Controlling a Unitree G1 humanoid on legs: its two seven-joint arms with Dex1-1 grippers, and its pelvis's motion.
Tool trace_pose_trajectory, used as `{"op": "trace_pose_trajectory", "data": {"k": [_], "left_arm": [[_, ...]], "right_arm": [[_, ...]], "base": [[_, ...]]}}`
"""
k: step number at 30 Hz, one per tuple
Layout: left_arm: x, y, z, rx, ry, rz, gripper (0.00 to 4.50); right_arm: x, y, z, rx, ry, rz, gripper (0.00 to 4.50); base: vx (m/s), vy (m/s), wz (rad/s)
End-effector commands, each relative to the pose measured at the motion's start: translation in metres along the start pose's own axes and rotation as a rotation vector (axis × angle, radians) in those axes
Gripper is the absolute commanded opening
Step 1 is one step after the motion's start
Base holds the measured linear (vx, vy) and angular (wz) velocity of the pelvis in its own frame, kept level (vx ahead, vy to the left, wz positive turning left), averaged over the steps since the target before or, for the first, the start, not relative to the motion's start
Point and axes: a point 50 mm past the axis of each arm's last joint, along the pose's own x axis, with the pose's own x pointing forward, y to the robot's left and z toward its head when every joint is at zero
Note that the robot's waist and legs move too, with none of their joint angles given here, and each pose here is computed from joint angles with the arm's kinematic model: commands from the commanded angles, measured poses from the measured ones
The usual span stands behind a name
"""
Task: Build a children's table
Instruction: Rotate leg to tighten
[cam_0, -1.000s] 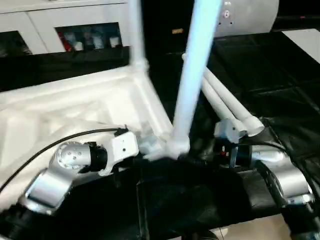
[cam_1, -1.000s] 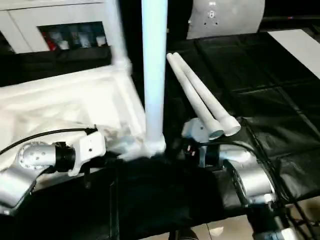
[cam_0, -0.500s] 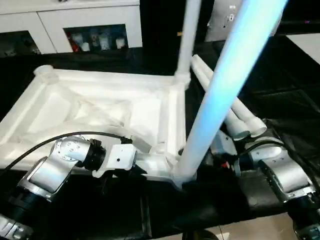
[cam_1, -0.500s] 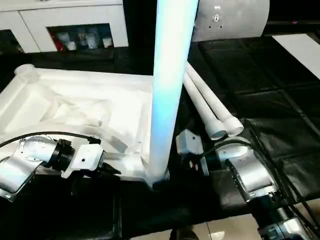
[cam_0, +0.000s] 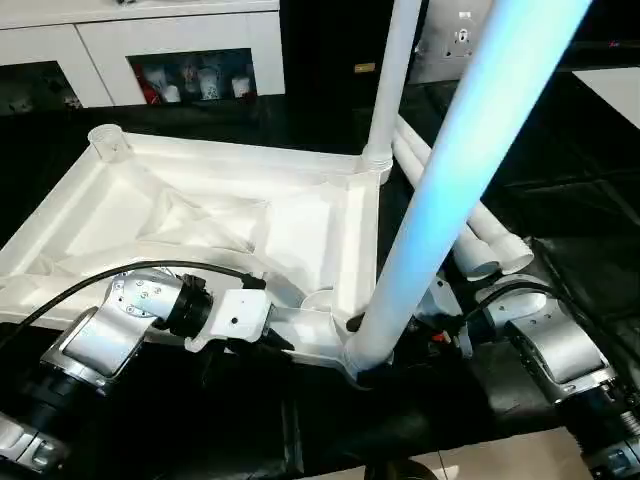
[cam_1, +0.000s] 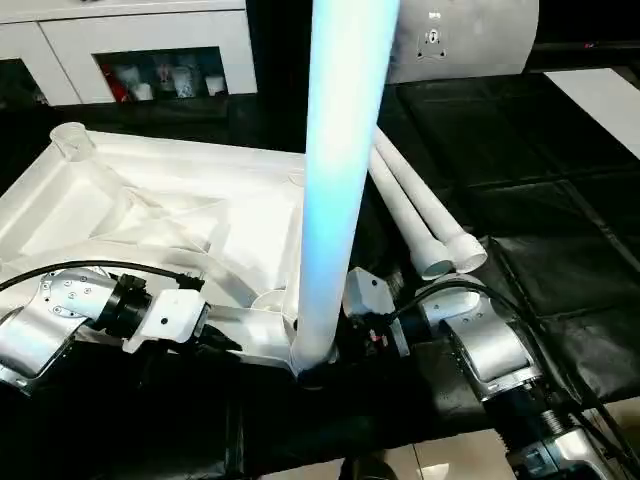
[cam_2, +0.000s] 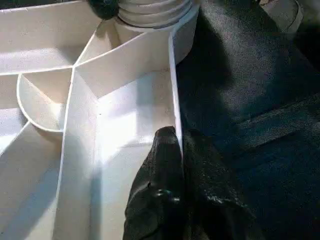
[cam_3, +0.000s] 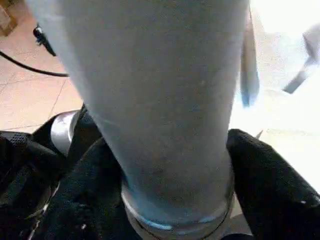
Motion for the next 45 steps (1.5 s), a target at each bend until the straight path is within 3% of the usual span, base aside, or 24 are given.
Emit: {"op": "trace_pose_trajectory", "data": {"k": [1,7,12,16,21,24,28,30,33,40,41,44,45], "left_arm": [[0.001,0.0,0.001,0.03,0.019,-0.05,0.0],[-0.004,0.0,-0.001,-0.024,0.007,0.006,0.0],[-0.012,-0.003,-0.004,-0.156,0.0,0.233,0.0],[-0.011,-0.009,-0.001,-0.258,-0.026,0.378,0.0],[-0.004,-0.009,0.009,-0.34,-0.051,0.512,0.0],[0.009,0.007,0.023,-0.436,-0.088,0.709,0.0],[0.019,0.022,0.034,-0.505,-0.115,0.857,0.0],[0.028,0.041,0.046,-0.55,-0.155,0.988,0.0],[0.034,0.055,0.058,-0.549,-0.172,1.032,0.0],[0.035,0.062,0.061,-0.491,-0.175,0.993,0.0],[0.035,0.062,0.061,-0.49,-0.175,0.991,0.0],[0.035,0.06,0.057,-0.478,-0.163,0.973,0.0],[0.035,0.059,0.055,-0.47,-0.158,0.967,0.0]], "right_arm": [[0.001,0.001,0.002,-0.009,-0.011,0.022,2.87],[0.003,0.0,0.003,0.04,-0.065,-0.013,2.75],[0.013,0.003,0.001,0.165,-0.175,-0.12,2.72],[0.024,0.003,-0.007,0.187,-0.171,-0.233,2.72],[0.038,-0.007,-0.008,0.239,-0.203,-0.406,2.72],[0.059,-0.024,0.004,0.308,-0.28,-0.583,2.7],[0.072,-0.037,0.012,0.356,-0.315,-0.707,2.7],[0.078,-0.052,0.016,0.425,-0.338,-0.869,2.7],[0.077,-0.062,0.014,0.485,-0.331,-1.03,2.7],[0.072,-0.065,0.012,0.481,-0.343,-1.141,2.7],[0.072,-0.065,0.012,0.481,-0.346,-1.142,3.05],[0.071,-0.065,0.013,0.479,-0.363,-1.143,3.05],[0.071,-0.065,0.013,0.473,-0.368,-1.144,3.28]], "base": [[0.0,0.0,0.0],[0.0,0.0,0.0],[0.0,0.0,0.0],[0.0,0.0,0.0],[0.0,0.0,0.0],[0.0,0.0,0.0],[0.0,0.0,0.0],[0.0,0.0,0.0],[0.0,0.0,0.0],[0.0,0.0,0.0],[0.0,0.0,0.0],[0.0,0.0,0.0],[0.0,0.0,0.0]]}}
